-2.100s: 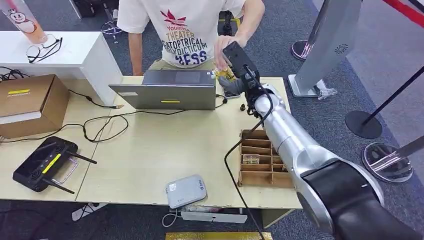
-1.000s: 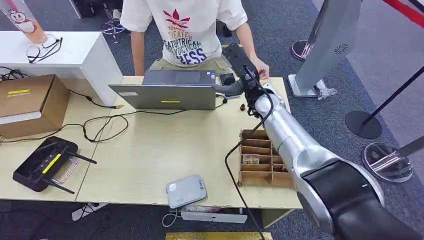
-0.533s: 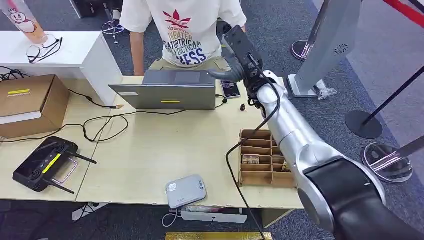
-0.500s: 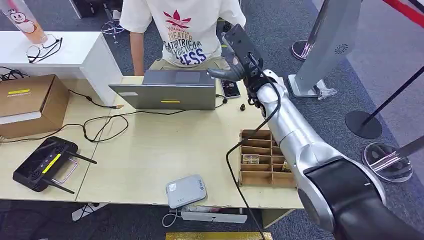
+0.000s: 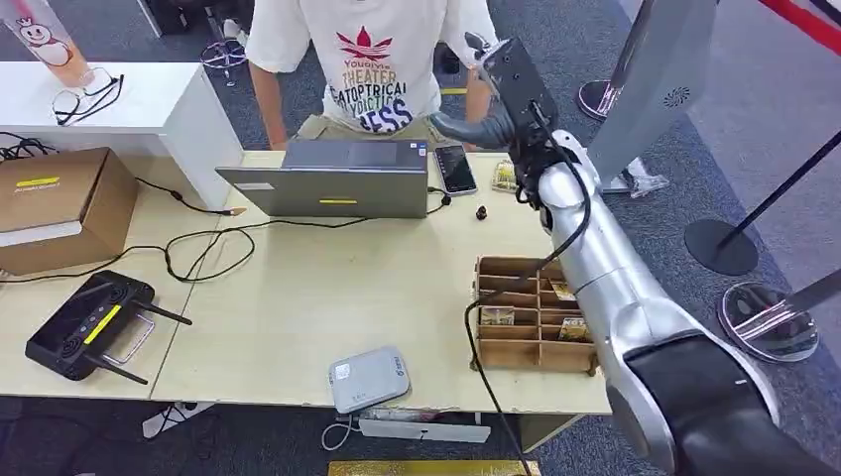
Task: Pass the card to the sensor for recognition and then transmit it.
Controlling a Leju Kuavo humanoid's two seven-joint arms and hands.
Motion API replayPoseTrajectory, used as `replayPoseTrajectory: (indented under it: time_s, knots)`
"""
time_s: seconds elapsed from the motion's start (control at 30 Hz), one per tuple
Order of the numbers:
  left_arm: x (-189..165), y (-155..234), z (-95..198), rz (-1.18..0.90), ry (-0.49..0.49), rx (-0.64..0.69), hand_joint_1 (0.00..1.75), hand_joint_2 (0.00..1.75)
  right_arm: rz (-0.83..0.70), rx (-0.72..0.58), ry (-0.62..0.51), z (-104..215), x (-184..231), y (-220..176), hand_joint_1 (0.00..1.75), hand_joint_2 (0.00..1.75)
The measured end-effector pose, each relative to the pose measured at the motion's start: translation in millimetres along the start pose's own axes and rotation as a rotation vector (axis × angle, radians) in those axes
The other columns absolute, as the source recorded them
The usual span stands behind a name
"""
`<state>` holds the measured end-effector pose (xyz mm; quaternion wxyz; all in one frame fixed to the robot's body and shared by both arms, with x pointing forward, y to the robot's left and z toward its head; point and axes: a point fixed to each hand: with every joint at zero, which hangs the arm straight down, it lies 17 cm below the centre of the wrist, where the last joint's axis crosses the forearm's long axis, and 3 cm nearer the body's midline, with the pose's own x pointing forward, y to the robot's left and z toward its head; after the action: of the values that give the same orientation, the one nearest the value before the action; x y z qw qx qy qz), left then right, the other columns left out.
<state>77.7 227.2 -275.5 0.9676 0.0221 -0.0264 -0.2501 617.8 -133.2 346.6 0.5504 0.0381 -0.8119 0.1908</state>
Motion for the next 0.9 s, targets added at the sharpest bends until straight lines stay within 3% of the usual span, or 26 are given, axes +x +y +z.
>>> replayPoseTrajectory:
  time_s: [0.53, 0.9]
  knots:
    - [-4, -2, -1, 0.025, -0.004, 0.006, 0.00, 0.00, 0.151, -0.059, -0.110, 63, -1, -28, 0.00, 1.75]
    - [-16, -3, -3, 0.065, 0.001, 0.017, 0.00, 0.00, 0.228, -0.099, -0.112, 129, -29, -29, 0.00, 1.75]
